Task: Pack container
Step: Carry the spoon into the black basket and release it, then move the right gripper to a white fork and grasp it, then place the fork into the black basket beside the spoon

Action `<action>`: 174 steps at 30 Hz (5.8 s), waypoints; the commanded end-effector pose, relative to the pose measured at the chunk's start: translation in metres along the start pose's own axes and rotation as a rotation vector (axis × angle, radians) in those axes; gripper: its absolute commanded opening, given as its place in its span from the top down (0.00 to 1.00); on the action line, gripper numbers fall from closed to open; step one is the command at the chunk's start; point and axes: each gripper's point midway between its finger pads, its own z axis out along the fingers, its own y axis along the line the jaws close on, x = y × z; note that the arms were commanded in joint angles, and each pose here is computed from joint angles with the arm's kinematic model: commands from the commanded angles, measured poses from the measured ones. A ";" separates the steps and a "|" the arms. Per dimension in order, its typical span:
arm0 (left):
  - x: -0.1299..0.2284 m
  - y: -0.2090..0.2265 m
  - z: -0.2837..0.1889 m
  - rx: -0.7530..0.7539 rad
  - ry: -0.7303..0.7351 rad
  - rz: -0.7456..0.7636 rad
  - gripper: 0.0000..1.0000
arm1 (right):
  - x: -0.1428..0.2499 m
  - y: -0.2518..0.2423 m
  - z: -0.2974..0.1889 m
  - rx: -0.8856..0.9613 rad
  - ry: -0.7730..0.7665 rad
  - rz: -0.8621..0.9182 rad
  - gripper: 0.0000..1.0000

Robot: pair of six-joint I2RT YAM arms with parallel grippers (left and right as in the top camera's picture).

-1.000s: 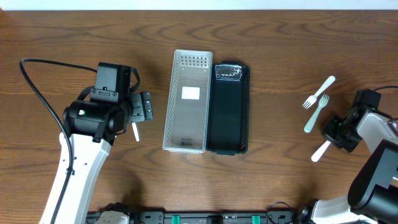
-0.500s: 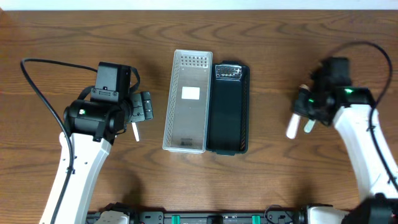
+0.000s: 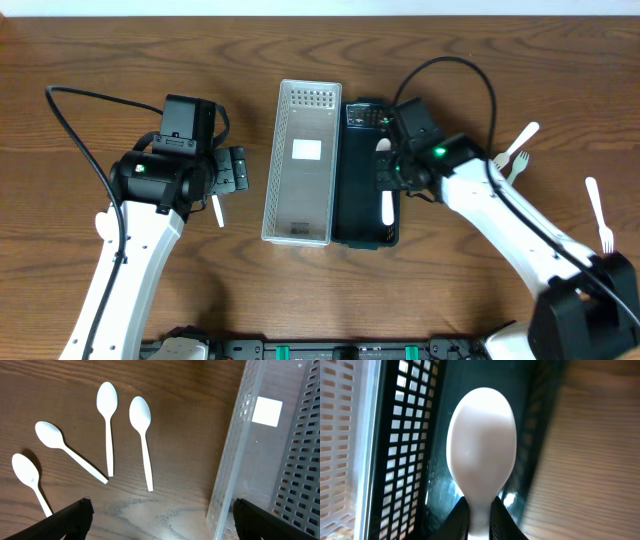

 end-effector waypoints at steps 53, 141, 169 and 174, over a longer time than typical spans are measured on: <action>-0.005 0.002 -0.003 -0.007 -0.012 -0.003 0.08 | -0.002 -0.287 -0.022 0.360 0.163 0.645 0.24; -0.005 0.002 -0.002 -0.007 -0.010 -0.003 0.08 | -0.057 0.007 -0.019 0.025 -0.156 0.128 0.81; -0.005 0.001 -0.002 -0.007 -0.010 -0.003 0.08 | -0.144 -0.053 -0.114 0.156 -0.451 0.333 0.40; -0.004 0.002 -0.002 -0.009 -0.006 -0.003 0.08 | -0.151 -0.140 -0.120 0.204 -0.453 0.590 0.36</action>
